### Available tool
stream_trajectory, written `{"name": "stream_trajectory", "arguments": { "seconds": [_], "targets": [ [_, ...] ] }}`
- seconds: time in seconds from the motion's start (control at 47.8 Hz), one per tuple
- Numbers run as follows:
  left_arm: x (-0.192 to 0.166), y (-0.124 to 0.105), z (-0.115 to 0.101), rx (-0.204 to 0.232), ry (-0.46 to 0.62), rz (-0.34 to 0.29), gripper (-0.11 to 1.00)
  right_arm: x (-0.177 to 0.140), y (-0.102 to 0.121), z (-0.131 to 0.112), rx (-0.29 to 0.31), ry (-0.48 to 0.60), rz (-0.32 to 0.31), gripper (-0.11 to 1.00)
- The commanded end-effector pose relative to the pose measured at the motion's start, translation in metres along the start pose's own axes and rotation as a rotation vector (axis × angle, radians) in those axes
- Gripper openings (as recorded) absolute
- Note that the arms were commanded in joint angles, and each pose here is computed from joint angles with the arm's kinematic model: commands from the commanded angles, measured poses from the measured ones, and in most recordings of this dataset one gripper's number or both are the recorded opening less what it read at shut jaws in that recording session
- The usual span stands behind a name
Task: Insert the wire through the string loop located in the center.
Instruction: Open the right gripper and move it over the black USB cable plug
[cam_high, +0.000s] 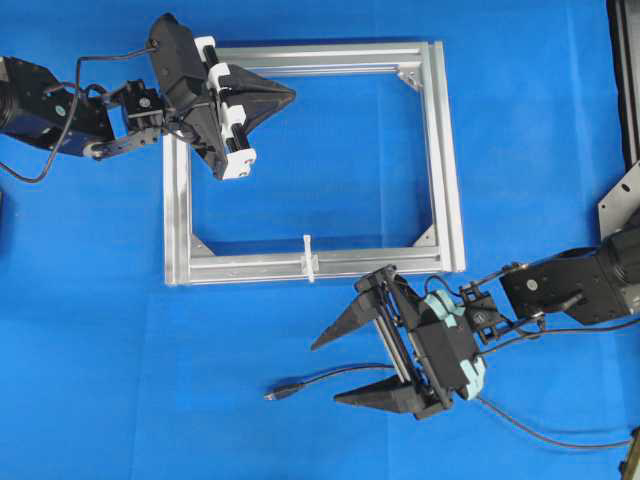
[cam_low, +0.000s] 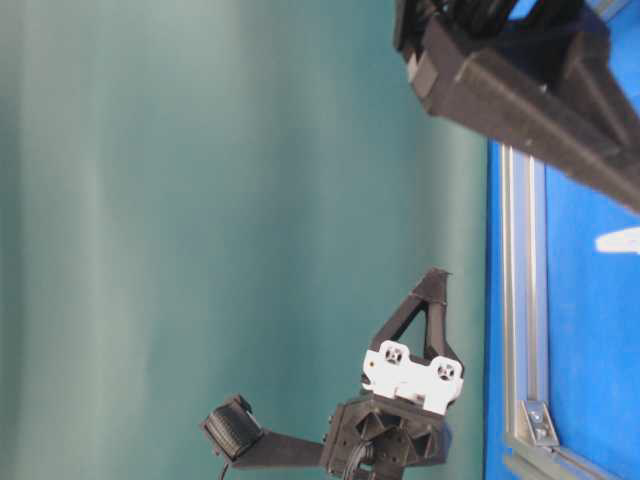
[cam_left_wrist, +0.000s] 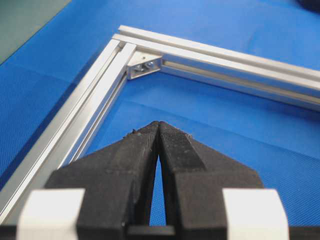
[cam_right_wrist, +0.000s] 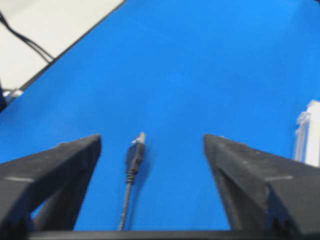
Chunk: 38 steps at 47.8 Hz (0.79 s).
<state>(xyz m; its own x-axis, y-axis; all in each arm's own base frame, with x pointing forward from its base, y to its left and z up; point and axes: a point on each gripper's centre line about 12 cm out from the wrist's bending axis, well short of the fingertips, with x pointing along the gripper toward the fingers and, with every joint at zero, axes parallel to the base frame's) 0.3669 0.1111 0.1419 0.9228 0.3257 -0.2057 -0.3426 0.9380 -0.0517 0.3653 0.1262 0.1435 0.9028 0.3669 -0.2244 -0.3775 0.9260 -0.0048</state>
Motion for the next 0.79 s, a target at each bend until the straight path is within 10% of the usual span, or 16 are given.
{"name": "stream_trajectory", "arguments": {
  "seconds": [0.0, 0.774],
  "targets": [
    [-0.002, -0.001, 0.014, 0.001, -0.041, -0.005, 0.00, 0.000, -0.002, 0.018, 0.008, -0.053, -0.010, 0.90],
    [-0.002, -0.001, 0.012, 0.000, -0.029, -0.004, 0.00, 0.027, 0.001, -0.034, 0.154, 0.102, -0.017, 0.88]
  ]
}}
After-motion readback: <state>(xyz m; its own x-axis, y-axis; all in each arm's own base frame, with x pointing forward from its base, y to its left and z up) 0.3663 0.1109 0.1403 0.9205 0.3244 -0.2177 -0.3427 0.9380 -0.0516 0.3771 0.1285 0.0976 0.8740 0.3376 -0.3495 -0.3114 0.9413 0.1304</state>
